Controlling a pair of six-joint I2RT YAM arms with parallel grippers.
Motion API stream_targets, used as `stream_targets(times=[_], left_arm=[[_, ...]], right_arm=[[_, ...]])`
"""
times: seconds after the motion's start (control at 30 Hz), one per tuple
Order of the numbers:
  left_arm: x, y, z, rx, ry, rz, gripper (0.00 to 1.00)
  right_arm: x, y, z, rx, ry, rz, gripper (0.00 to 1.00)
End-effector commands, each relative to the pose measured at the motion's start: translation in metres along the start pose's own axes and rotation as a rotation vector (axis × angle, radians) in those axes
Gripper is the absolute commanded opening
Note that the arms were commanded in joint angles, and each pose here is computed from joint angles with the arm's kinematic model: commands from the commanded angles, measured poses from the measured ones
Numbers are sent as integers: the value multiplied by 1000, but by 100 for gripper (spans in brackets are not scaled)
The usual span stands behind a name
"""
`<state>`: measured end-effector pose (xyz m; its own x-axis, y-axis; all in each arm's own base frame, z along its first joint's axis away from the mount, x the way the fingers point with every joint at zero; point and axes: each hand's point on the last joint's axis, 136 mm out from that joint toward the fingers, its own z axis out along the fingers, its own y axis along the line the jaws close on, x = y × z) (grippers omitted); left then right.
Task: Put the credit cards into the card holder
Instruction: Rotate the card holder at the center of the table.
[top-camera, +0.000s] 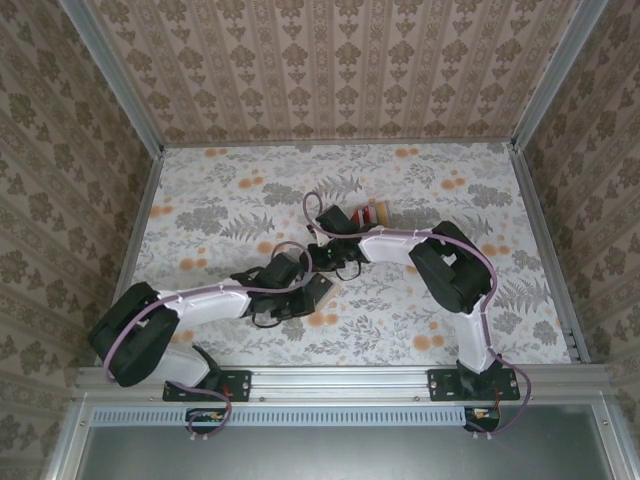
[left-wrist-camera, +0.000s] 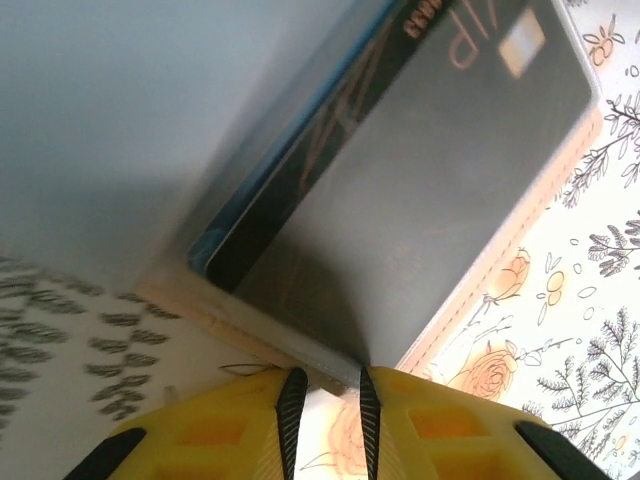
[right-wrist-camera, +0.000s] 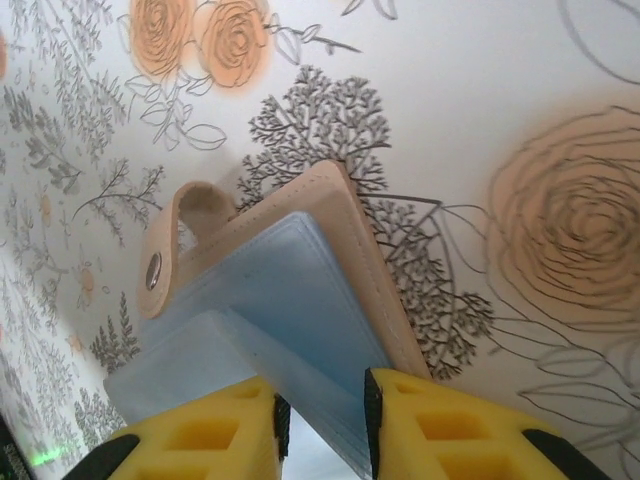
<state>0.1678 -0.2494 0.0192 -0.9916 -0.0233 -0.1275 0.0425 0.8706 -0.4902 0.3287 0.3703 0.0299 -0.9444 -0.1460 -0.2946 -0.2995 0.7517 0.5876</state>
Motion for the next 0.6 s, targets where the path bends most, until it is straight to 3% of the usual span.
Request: stream_targets(times=[0.0, 0.27, 0.57], left_arm=[[4, -22, 13, 33, 31, 8, 27], [-3, -62, 24, 51, 29, 88, 26], [-15, -55, -4, -2, -82, 109, 26]], right_arm=[[25, 15, 8, -59, 139, -35, 32], [20, 28, 0, -72, 159, -99, 42], [-6, 27, -47, -65, 51, -103, 49]])
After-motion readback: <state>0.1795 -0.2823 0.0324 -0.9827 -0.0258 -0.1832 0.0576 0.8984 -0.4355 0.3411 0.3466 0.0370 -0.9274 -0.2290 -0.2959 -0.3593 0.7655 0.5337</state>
